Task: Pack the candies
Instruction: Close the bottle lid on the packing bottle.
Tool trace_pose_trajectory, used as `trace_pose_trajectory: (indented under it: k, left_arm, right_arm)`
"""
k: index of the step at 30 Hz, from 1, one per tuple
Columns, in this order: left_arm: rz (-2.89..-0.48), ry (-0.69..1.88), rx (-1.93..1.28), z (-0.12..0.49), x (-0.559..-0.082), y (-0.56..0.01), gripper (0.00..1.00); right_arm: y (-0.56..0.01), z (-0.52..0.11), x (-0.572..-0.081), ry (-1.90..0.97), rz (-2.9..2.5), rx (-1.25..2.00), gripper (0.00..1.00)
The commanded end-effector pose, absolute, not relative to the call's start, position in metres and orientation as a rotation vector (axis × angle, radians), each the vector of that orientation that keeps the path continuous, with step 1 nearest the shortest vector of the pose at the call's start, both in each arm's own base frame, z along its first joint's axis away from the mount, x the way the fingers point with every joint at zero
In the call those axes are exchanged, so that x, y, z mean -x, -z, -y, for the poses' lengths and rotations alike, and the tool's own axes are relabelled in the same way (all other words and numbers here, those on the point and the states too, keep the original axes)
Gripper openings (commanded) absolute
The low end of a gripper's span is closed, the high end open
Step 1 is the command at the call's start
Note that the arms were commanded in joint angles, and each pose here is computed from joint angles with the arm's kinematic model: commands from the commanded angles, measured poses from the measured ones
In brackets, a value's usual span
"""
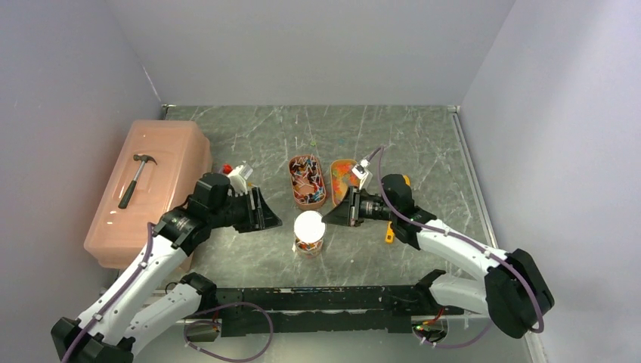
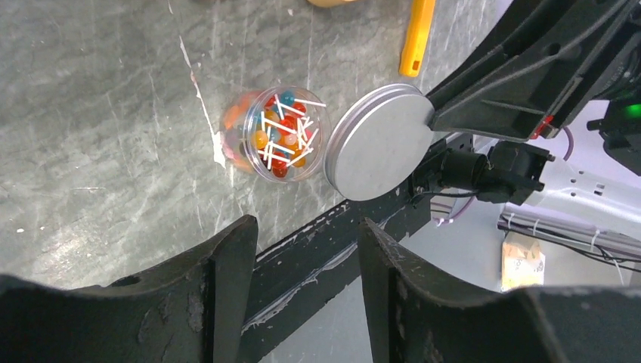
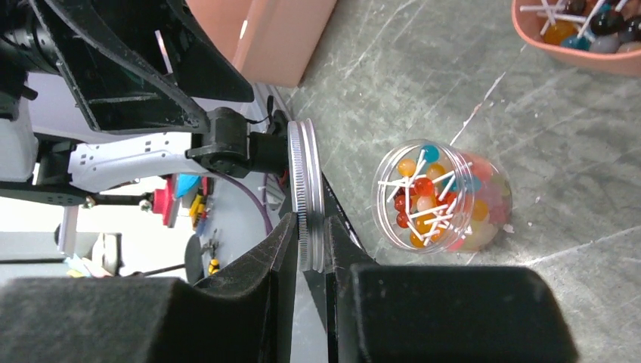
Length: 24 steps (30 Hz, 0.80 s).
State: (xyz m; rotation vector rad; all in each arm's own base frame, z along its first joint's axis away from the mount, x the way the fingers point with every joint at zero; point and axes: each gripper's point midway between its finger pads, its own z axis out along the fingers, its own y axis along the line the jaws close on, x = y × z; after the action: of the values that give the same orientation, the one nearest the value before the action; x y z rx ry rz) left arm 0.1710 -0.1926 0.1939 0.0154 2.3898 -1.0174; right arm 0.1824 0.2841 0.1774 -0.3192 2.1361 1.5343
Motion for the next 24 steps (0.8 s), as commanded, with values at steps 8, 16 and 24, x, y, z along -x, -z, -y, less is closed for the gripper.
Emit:
trace_pose_trajectory:
  k: [8, 16, 24]
  left_arm:
    - [-2.432, 1.107, -0.098, 0.213, -0.170, -0.176, 0.61]
    - [-2.526, 1.072, -0.130, 0.230, -0.166, -0.150, 0.59]
    - [-2.594, 1.053, -0.136, 0.238, -0.166, -0.130, 0.56]
  right_arm:
    - [-0.161, -0.292, -0.189, -1.670, -2.160, 0.148, 0.00]
    - [-0.142, -0.291, -0.190, -1.695, -2.177, 0.059, 0.00]
    - [-0.127, -0.291, -0.188, -1.725, -2.190, -0.001, 0.00]
